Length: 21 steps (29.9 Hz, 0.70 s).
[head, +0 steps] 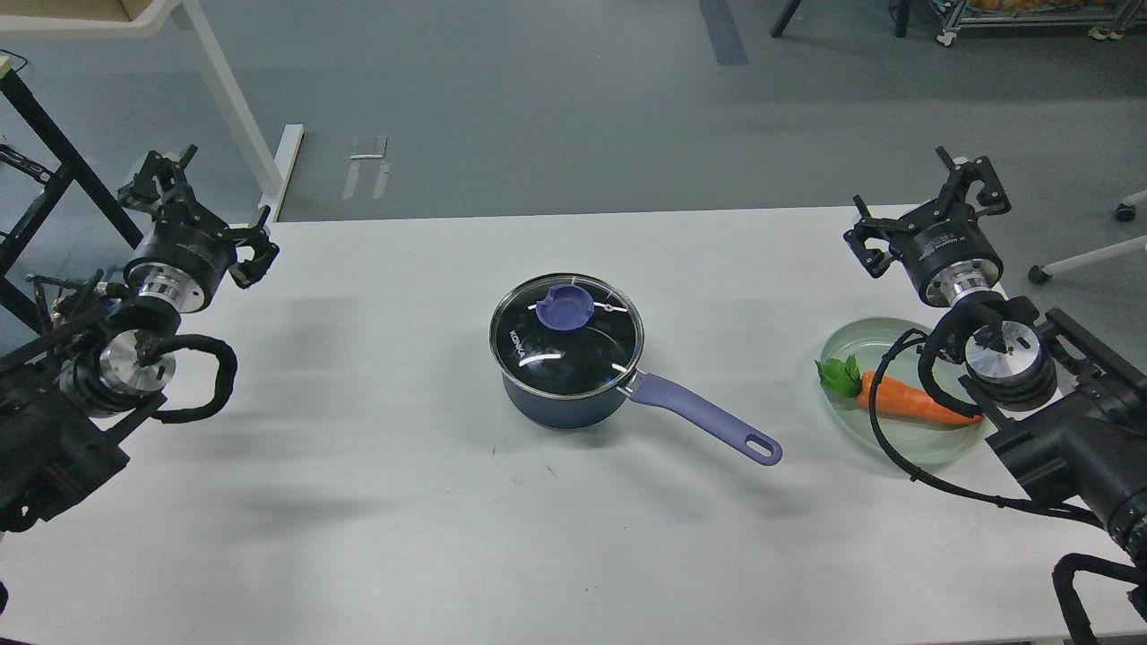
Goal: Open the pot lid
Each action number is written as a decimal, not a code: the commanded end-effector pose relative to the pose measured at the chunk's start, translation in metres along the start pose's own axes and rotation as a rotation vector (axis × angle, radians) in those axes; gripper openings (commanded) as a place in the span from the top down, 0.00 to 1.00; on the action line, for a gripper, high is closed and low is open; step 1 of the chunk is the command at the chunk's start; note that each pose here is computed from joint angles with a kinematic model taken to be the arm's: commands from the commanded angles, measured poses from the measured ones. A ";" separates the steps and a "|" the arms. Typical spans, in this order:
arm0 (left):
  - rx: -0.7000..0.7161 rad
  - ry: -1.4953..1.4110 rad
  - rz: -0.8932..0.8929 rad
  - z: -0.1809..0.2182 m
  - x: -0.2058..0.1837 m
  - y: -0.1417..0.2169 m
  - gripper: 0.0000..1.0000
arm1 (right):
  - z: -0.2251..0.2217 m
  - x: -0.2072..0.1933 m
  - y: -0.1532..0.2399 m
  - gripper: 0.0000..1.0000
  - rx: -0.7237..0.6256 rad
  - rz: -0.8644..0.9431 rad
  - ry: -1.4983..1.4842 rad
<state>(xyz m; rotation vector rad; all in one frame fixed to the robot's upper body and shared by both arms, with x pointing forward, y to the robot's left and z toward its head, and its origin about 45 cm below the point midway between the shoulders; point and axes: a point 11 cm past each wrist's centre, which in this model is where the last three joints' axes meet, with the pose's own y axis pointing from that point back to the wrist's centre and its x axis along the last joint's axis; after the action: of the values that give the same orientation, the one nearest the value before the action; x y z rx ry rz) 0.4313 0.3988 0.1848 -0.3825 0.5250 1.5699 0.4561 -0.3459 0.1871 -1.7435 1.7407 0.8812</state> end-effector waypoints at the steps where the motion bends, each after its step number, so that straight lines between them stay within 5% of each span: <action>1: 0.004 0.001 -0.003 -0.002 0.001 0.002 0.01 | -0.002 -0.006 -0.003 0.00 0.003 -0.011 0.005; 11: -0.003 0.000 0.012 0.001 0.002 0.001 0.01 | -0.011 -0.025 -0.008 0.00 -0.052 -0.079 0.145; 21: -0.010 -0.015 -0.005 0.017 0.005 0.000 0.01 | -0.059 -0.111 -0.027 0.00 -0.160 -0.295 0.655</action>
<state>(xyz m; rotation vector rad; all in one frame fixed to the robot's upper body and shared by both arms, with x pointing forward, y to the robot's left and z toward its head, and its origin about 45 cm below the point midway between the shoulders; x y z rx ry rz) 0.4318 0.4114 0.1942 -0.3801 0.5089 1.5785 0.4891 -0.3307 0.2812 -2.3054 1.7558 0.5099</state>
